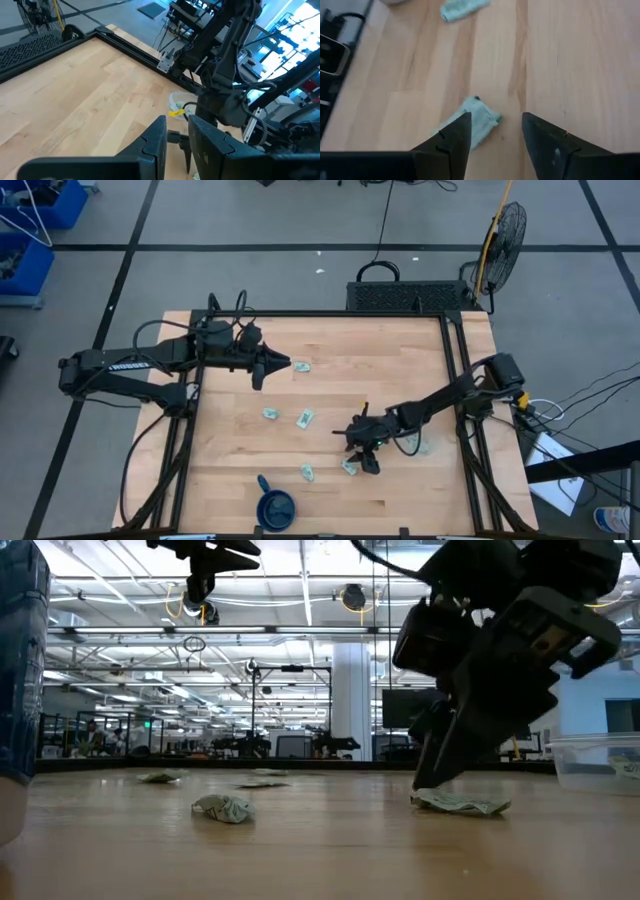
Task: Pick and place Stevia / Truvia into bins
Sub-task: Put the green stevia packet into the transparent container
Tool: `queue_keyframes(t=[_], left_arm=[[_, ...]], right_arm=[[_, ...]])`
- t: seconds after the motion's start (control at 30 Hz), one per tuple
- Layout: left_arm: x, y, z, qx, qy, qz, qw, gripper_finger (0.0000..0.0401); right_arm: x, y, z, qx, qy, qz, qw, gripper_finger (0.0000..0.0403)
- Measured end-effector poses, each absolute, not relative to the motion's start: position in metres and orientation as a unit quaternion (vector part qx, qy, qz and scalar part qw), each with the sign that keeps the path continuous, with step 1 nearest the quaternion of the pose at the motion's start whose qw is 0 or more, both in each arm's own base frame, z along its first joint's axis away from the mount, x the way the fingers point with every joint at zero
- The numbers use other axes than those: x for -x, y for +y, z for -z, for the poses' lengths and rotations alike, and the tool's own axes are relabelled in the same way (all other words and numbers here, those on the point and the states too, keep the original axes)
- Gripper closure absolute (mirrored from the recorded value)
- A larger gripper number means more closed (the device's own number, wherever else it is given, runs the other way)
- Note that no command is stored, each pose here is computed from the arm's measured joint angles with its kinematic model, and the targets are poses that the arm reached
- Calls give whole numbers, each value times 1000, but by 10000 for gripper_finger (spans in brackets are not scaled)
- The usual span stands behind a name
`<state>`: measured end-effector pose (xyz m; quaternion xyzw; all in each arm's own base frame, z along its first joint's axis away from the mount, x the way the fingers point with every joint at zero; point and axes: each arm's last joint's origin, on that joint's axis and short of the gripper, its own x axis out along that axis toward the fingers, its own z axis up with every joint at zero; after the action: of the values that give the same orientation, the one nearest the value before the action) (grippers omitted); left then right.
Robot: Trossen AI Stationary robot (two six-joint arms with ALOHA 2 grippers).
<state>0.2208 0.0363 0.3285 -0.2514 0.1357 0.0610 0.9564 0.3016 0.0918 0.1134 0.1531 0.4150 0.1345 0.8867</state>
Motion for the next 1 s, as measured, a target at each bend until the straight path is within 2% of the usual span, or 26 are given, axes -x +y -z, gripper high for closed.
queue_keyframes(t=[0.4,0.7,1.0], left_arm=[[-219,36,-323,254,163,-67,951,316],[-218,36,-320,255,181,-68,947,316],[-218,36,-320,257,181,-68,947,316]], right_arm=[[-301,106,-98,-132,425,-142,884,246],[-284,120,-89,-74,472,-91,874,294],[-285,122,-91,-98,461,-81,878,352]])
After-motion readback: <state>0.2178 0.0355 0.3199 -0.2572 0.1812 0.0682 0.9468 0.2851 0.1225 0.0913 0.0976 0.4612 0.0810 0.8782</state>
